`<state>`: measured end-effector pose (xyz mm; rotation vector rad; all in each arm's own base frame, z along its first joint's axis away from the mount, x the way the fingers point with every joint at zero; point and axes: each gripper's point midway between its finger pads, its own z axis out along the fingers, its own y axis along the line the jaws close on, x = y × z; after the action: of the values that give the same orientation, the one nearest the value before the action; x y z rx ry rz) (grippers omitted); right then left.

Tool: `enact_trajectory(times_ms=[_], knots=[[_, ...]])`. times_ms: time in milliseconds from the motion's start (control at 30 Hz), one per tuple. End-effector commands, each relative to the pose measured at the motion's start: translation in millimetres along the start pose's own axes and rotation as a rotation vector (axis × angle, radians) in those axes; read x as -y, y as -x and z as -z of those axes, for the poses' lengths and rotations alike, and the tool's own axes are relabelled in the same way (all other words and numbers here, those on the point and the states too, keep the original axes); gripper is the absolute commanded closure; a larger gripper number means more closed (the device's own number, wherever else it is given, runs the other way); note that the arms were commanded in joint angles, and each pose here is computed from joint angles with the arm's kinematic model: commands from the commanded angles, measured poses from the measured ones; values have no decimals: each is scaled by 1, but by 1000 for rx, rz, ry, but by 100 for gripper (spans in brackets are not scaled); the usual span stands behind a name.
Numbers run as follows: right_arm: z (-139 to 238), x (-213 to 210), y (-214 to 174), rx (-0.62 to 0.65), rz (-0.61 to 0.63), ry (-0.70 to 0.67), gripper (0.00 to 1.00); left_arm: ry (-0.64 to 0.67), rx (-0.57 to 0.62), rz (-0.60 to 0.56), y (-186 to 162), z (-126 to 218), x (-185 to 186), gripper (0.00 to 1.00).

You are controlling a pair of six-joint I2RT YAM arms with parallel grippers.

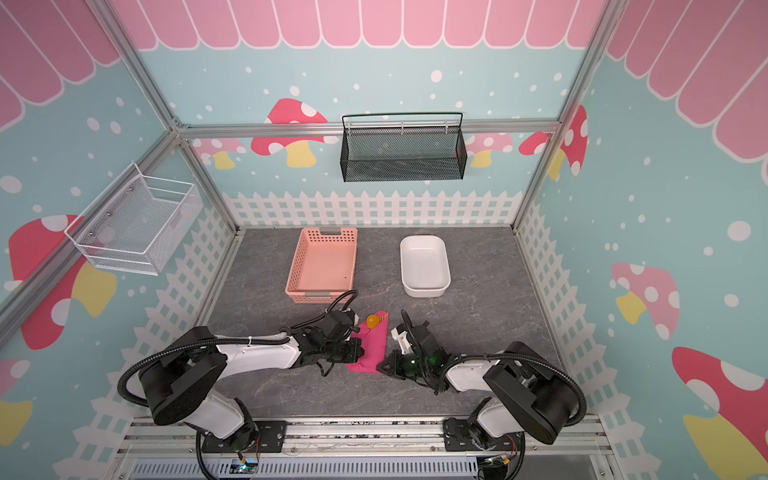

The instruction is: Place the utensils on the paper napkin and roll it up

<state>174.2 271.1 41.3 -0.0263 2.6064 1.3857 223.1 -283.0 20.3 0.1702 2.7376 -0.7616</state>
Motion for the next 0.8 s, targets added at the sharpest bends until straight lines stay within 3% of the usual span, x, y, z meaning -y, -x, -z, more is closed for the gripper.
enact_trajectory(times_ms=[0, 200, 500, 767], knots=[[6, -7, 25, 62, 22, 6, 90, 113, -33, -33, -8, -5, -24, 95], [9, 6, 45, 72, 4, 11, 91, 114, -31, -77, -1, -9, -19, 95], [-2, 11, 44, 20, -2, 61, 91, 121, -30, -92, 2, -11, -19, 95], [-9, 57, 28, -16, -89, -94, 95, 123, -23, -89, 1, -8, -20, 96]])
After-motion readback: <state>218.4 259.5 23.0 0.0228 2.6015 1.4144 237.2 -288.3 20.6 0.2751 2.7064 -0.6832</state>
